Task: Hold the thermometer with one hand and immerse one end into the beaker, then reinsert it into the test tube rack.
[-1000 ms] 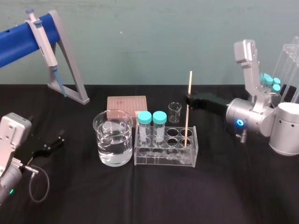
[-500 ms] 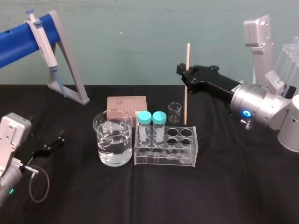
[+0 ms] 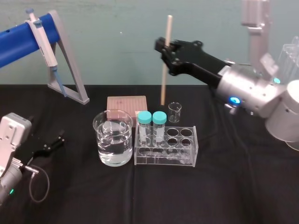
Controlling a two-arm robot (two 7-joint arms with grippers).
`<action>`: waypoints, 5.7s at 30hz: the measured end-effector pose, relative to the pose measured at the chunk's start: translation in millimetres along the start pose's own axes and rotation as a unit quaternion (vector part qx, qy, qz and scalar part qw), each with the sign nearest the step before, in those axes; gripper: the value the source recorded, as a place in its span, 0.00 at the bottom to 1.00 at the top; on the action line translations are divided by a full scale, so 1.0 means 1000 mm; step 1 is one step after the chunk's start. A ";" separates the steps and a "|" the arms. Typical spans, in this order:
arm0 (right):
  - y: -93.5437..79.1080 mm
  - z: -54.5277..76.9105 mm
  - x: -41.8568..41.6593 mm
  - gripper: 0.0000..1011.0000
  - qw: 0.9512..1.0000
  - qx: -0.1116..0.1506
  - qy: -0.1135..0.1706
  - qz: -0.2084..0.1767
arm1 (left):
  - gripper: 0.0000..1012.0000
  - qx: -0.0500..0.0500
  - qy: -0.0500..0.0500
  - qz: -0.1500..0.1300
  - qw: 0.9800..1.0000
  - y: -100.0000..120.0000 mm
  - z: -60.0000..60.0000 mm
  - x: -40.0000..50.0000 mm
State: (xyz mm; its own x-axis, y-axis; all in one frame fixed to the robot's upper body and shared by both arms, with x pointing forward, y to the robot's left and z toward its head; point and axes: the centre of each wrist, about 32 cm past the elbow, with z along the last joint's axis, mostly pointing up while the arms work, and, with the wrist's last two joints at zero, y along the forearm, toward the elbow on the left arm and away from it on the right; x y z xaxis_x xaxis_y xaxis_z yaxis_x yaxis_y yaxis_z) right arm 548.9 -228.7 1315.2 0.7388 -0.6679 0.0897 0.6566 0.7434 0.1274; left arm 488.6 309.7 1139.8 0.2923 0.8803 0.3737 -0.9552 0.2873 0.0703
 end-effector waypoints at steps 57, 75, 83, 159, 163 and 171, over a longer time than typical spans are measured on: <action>0.099 -0.121 -0.0448 0.05 0.997 -0.061 0.039 0.040 | 0.99 0.000 0.000 0.000 1.000 0.000 0.000 0.0000; 0.095 -0.123 -0.0438 0.05 0.996 -0.073 0.040 0.031 | 0.99 0.000 0.000 0.000 1.000 0.000 0.000 0.0000; 0.095 -0.123 -0.0441 0.05 0.996 -0.073 0.041 0.032 | 0.99 0.000 0.000 0.000 1.000 0.000 0.000 0.0000; 0.095 -0.123 -0.0440 0.05 0.996 -0.072 0.041 0.032 | 0.99 0.000 0.000 0.000 1.000 0.000 0.000 0.0000; 0.095 -0.123 -0.0440 0.05 0.996 -0.072 0.041 0.032 | 0.99 0.000 0.000 0.000 1.000 0.000 0.000 0.0000; 0.095 -0.123 -0.0440 0.05 0.996 -0.072 0.041 0.032 | 0.99 0.000 0.000 0.000 1.000 0.000 0.000 0.0000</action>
State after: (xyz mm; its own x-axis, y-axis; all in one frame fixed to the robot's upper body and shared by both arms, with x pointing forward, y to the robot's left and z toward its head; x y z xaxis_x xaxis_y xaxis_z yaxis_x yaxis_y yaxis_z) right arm 597.5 -124.2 1202.2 0.7862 -0.6178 0.0115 0.6179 0.7860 -0.0197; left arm 488.6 309.6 1139.8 0.2923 0.8803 0.3737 -0.9552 0.2874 0.0703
